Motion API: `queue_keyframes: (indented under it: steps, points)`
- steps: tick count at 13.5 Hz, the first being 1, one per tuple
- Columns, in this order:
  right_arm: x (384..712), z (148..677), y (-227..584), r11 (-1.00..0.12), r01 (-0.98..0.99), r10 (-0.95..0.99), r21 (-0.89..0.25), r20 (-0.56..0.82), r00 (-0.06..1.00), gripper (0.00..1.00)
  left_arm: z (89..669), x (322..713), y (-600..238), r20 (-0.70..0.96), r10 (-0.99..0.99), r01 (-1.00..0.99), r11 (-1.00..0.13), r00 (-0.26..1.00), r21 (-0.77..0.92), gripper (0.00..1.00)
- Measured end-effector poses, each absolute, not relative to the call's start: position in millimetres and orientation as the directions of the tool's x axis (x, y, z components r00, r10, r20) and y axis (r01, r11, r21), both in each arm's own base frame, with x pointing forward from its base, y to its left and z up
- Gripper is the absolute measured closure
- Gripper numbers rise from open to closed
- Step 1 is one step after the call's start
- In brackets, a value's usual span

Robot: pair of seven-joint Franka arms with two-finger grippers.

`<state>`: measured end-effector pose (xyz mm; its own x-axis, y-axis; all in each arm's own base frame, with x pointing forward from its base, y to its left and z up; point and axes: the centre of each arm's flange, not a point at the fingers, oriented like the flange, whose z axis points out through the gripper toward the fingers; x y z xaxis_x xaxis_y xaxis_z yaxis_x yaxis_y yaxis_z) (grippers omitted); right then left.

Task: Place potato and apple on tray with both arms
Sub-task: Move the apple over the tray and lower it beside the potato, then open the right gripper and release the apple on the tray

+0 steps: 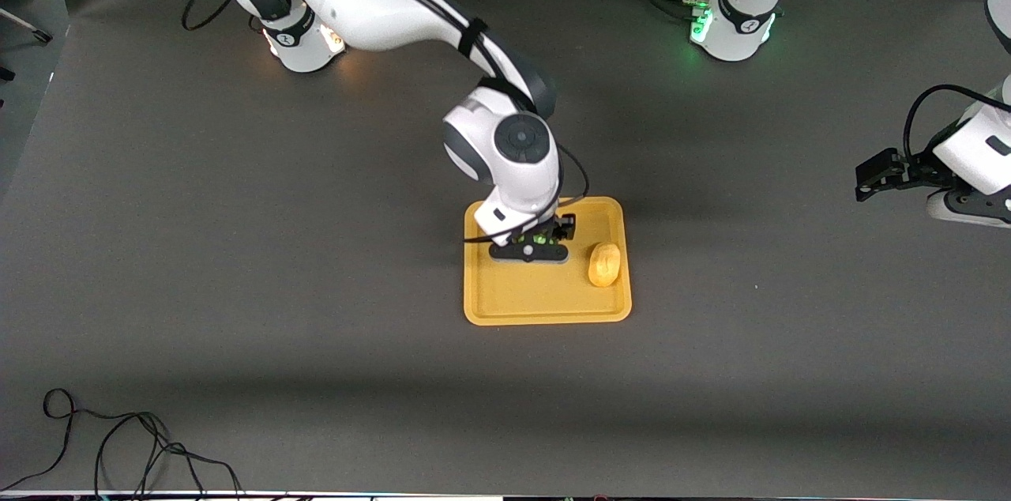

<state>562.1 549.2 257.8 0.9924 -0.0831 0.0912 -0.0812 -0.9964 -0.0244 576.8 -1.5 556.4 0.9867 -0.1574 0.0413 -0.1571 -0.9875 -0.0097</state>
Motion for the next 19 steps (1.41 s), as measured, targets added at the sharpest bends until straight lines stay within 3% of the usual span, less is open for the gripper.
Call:
queue_keyframes:
  steps: [4,9,10,12,15,19]
  points:
    - [564.2,195.7,550.1,-0.996,-0.087,-0.090,-0.032,0.112,0.990,0.25,556.6,576.9,-2.0,0.046,-0.150,-0.151,-0.988,0.988,0.012,0.00]
    - [560.9,190.3,556.5,-0.994,-0.100,-0.105,-0.044,0.118,0.987,0.25,555.5,577.3,1.6,0.044,-0.138,-0.139,-0.990,0.989,0.018,0.00]
    - [557.2,190.4,560.3,-0.994,-0.100,-0.104,-0.045,0.118,0.988,0.21,554.7,577.6,1.7,0.043,-0.138,-0.139,-0.990,0.990,0.019,0.00]
    - [554.0,192.5,564.7,-0.994,-0.096,-0.101,-0.048,0.121,0.987,0.02,552.7,578.3,1.8,0.040,-0.137,-0.138,-0.990,0.990,0.019,0.00]
    - [562.7,219.6,564.2,-0.993,-0.103,-0.110,-0.053,0.139,0.984,0.00,549.6,579.4,1.1,0.034,-0.139,-0.140,-0.990,0.990,0.021,0.00]
    - [568.5,335.7,549.9,-0.990,-0.135,-0.137,-0.028,0.137,0.981,0.00,549.6,580.3,0.4,0.040,-0.140,-0.141,-0.990,0.989,0.020,0.00]
